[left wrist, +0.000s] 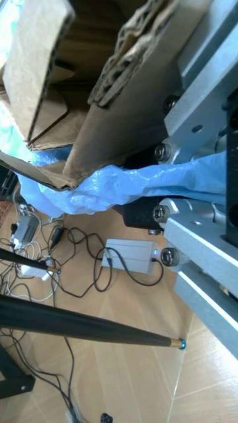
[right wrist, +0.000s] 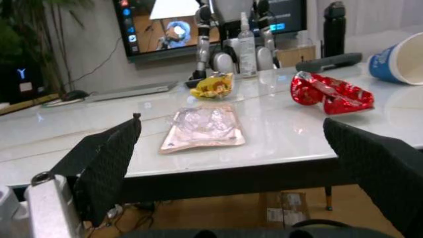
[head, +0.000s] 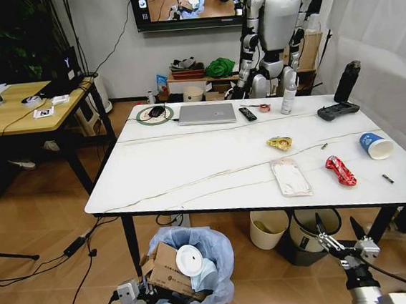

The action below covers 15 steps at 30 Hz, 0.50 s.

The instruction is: Pick up the trash bin and place the trash from the table into it.

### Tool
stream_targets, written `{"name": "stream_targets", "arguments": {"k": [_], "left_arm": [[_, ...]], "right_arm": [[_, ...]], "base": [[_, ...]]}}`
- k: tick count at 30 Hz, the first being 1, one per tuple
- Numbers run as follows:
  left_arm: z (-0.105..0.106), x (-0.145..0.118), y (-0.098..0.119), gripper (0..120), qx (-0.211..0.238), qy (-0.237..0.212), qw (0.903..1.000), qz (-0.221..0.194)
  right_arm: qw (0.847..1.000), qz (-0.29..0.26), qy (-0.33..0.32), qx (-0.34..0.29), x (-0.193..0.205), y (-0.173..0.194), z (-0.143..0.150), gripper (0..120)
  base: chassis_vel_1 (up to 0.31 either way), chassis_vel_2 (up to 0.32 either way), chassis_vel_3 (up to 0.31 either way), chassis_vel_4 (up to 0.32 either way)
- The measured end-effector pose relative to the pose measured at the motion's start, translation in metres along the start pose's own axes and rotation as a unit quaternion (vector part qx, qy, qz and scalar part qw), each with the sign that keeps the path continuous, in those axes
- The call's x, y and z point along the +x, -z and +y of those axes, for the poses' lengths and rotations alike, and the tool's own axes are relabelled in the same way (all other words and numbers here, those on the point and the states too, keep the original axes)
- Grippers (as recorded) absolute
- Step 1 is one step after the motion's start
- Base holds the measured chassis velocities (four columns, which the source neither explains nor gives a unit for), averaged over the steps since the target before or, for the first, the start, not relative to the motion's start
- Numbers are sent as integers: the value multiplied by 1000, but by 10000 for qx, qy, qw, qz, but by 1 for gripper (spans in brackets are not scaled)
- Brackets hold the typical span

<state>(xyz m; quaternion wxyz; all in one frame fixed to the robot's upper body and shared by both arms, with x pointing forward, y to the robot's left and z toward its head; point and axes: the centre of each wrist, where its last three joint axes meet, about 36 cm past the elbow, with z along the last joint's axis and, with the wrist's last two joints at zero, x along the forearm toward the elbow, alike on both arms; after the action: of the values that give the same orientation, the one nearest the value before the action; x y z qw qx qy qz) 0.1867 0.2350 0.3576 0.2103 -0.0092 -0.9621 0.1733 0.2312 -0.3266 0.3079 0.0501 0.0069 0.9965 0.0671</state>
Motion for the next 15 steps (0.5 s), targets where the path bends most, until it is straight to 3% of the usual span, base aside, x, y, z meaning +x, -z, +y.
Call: {"name": "stream_targets", "arguments": {"k": [12,15], "left_arm": [[2,1,1,0,-10,52,10000,-16],[3,0,2,0,-40,89,10000,18]], "right_arm": [[9976,181,632,218,-30,27,1,100],[9952,143,812,529,-52,46,-3,100]], "base": [[0,0,0,0],[0,0,0,0]]}}
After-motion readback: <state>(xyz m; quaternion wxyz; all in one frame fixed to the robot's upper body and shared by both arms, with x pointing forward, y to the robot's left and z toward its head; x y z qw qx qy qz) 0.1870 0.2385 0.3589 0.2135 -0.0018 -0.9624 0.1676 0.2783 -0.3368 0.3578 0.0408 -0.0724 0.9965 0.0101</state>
